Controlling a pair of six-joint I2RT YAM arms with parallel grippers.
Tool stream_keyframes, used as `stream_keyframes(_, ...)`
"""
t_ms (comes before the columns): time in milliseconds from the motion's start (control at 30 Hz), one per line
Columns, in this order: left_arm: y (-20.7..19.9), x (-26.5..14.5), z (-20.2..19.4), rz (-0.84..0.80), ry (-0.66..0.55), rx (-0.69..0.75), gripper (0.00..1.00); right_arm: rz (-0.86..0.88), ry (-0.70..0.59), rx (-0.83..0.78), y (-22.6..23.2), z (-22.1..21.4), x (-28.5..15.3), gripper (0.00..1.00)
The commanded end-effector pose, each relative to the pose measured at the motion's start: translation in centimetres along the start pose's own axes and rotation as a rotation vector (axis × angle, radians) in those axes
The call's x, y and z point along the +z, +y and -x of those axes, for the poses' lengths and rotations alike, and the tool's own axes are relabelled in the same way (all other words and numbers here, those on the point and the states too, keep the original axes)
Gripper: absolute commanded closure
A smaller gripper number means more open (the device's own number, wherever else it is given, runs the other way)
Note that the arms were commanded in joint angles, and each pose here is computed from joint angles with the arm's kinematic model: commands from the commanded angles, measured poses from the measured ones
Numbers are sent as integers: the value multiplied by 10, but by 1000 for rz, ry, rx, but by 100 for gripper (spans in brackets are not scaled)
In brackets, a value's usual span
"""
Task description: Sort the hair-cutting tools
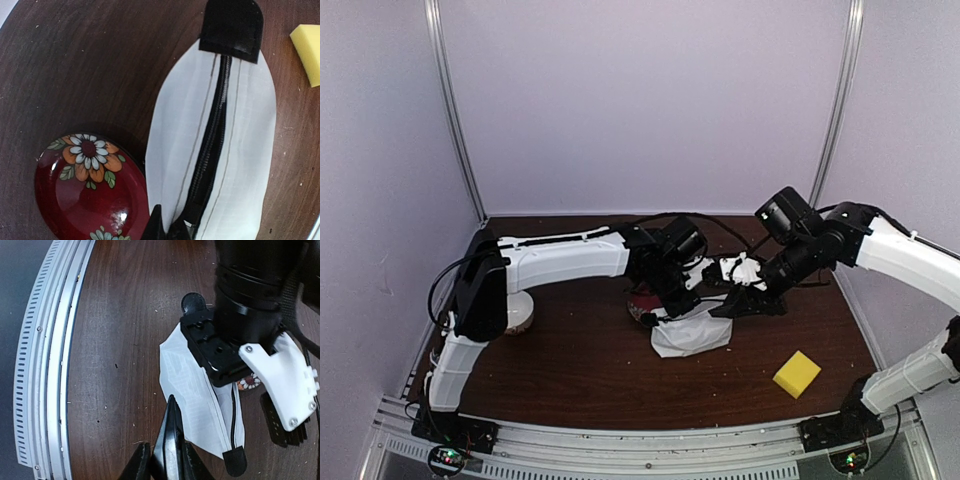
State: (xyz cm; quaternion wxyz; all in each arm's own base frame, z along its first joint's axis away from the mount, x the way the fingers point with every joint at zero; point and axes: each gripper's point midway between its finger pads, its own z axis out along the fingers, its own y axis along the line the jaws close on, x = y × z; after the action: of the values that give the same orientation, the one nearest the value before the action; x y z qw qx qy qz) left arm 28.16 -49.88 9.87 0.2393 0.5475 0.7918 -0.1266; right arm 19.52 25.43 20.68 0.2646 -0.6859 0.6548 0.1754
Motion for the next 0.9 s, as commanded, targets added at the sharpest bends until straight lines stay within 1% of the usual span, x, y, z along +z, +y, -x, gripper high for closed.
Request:
stream_keyframes(0, -5, -17, 18, -132, -73, -58, 100, -64, 69, -179, -9, 9, 16, 81)
stream_keyframes(100, -11, -18, 20, -186, -82, -64, 100, -65, 101, -231, -11, 10, 29, 82)
stream_keyframes(233, -14, -19, 20, -218, -89, -76, 100, -66, 106, -243, -17, 11, 40, 82)
stream_keyframes(367, -12, -17, 20, -250, -97, -99, 100, -123, 110, -271, -29, 9, 48, 82)
stream_keyframes(500, -9, -18, 20, -257, -101, -112, 100, -159, 145, -303, -38, 1, 58, 82)
stream_keyframes(867, -5, -20, 22, -281, -113, -135, 100, -101, 216, -331, -37, -16, 78, 82)
